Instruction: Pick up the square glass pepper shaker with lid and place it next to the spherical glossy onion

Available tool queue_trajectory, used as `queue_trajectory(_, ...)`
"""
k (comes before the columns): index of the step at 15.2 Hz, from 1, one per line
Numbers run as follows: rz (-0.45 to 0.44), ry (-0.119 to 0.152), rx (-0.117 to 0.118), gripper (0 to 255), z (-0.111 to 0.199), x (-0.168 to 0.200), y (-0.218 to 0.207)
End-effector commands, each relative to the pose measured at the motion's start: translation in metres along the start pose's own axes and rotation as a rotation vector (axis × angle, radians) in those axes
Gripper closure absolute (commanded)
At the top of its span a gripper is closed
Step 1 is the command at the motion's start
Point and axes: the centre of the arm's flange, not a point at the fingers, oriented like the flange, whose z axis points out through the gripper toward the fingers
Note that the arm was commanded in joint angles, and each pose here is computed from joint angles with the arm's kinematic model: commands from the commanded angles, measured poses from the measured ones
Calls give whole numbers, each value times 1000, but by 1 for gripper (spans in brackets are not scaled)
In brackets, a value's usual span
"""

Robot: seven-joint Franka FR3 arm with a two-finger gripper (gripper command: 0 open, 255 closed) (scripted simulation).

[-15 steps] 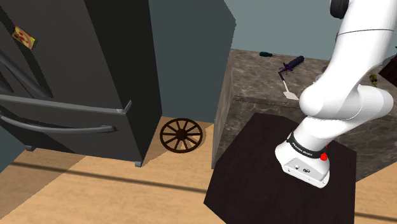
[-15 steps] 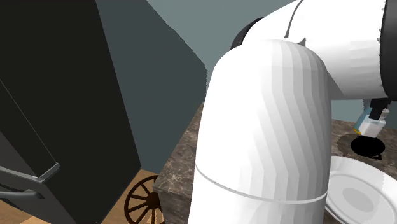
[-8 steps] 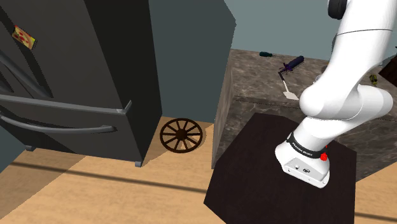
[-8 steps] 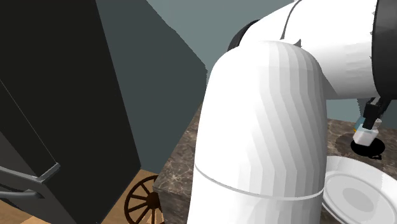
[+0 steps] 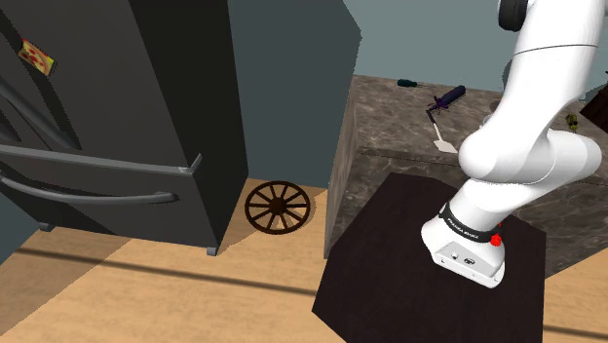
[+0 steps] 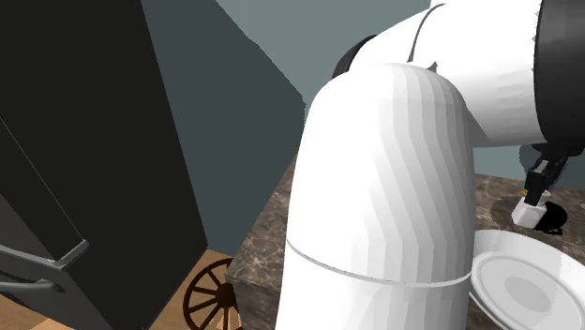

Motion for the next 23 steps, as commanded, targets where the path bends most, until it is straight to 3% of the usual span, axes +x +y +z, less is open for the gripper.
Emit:
queue_trajectory(1,0,0,-1,255,11,1,0)
queue_trajectory(7,0,0,-1,255,44,5,0)
queue_trajectory(15,0,0,-1,255,44,5,0)
queue_trajectory(16,0,0,-1,0,44,5,0)
queue_trajectory(21,0,0,-1,0,44,5,0)
queue_trajectory(23,0,0,-1,0,18,5,0)
